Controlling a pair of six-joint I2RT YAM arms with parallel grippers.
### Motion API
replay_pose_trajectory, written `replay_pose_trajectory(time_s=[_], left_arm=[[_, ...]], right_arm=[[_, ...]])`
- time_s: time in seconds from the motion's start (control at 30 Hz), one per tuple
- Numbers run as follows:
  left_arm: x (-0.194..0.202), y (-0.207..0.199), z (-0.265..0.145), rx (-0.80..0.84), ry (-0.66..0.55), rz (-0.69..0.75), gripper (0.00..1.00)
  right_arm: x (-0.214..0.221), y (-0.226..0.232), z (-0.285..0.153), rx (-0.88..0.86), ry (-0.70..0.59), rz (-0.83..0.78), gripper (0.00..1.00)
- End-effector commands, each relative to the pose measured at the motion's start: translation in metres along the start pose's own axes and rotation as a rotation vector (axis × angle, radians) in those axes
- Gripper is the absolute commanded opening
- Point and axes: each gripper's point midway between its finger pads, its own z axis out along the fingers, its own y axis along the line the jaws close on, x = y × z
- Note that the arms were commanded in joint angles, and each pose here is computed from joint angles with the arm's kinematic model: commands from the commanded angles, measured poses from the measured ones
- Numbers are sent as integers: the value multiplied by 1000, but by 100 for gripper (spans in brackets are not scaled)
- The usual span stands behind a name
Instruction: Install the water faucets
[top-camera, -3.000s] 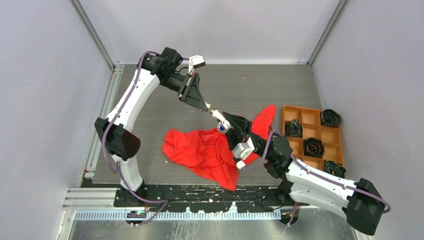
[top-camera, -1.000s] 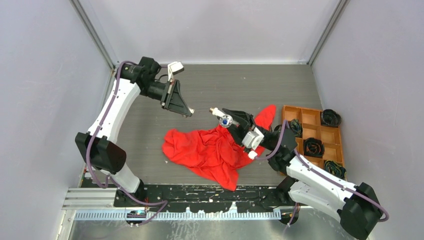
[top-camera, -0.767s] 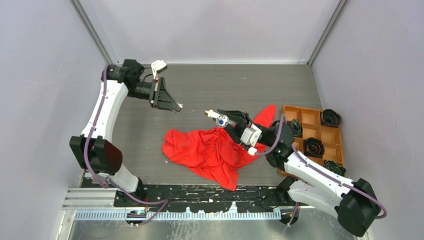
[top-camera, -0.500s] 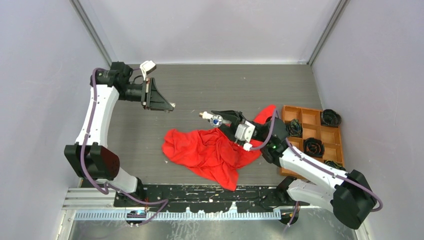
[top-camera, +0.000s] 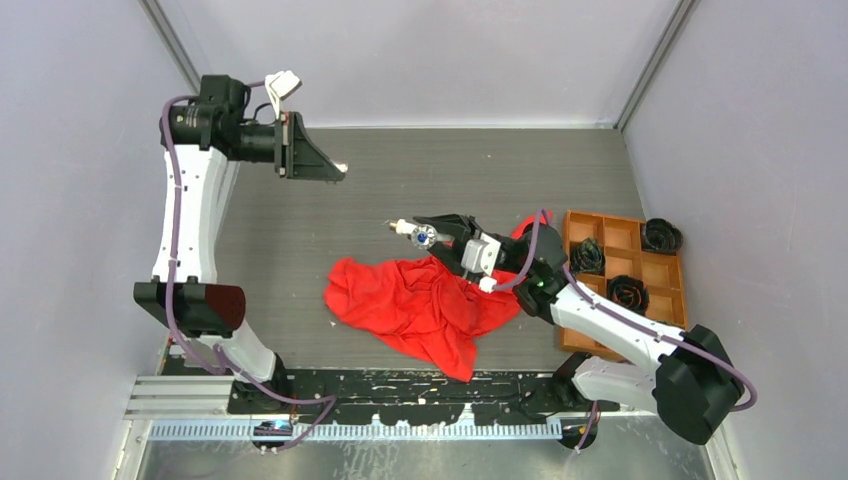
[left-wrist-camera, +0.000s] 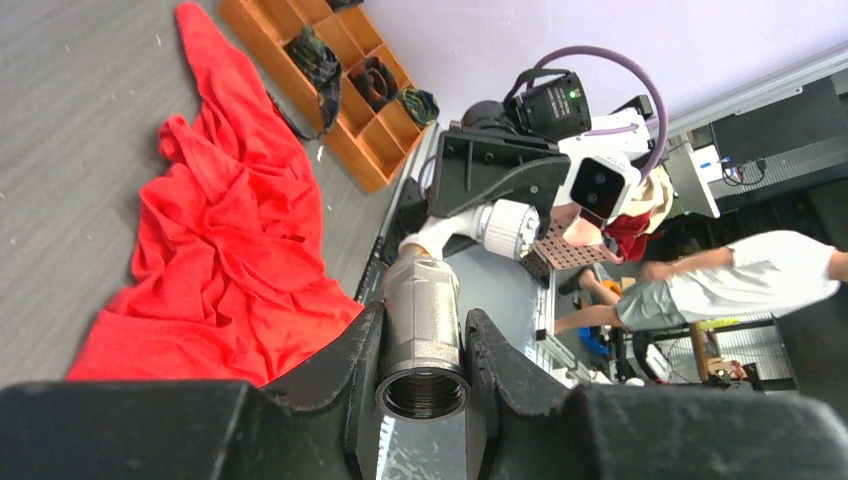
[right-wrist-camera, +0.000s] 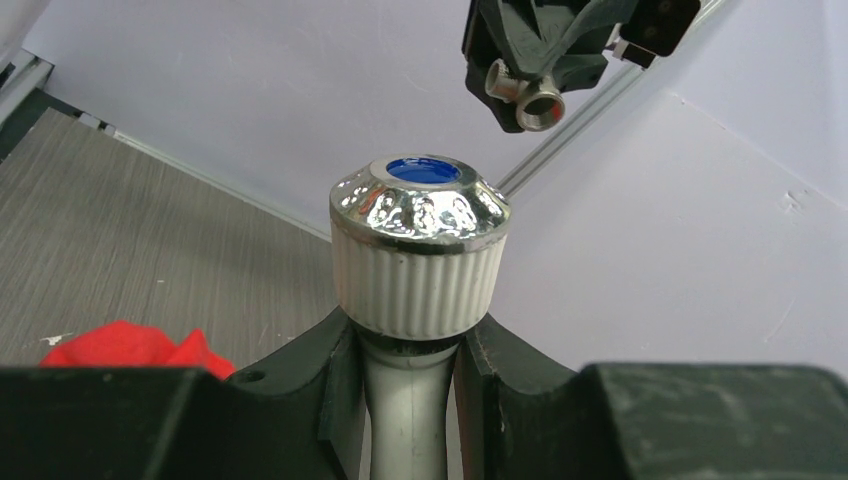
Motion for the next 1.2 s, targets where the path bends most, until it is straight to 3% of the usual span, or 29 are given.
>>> replay_pose_trajectory(time_s=[0.0,0.3,0.57,0.67,0.7,0.77,0.87,0.97,1.1,1.17], left_arm=[[-15,-56,-6,301,-92,-72,0],[-28,-107,-10,322,-91,274,0],[-43,-93,-8,316,-86,294,0],[-51,-90,-4,230,-55,377,0],[-66,-74,5,43,-63,434,0],[-97,-53,16,-223,-186,436,0],[-120,-89,2,-122,-404,544,0],[-121,-89,-13,-89,-452,461,0],[-100,-76,-1,47,-291,189,0],[-89,-71,2,102,-255,123,0]], right_arm=[[-35,-27,9,32,-88,-79,0],[-43,-26,15,-15,-112,-53,0],[-49,-24,15,-24,-134,-41,0],[-53,-25,13,-21,-136,-42,0],[-54,-25,12,-19,-134,-44,0],[-54,-25,10,-18,-123,-45,0],[-51,-25,7,-5,-109,-50,0],[-52,-26,2,12,-85,-62,0],[-49,-25,-5,21,-50,-94,0],[-50,-25,-7,28,-50,-102,0]])
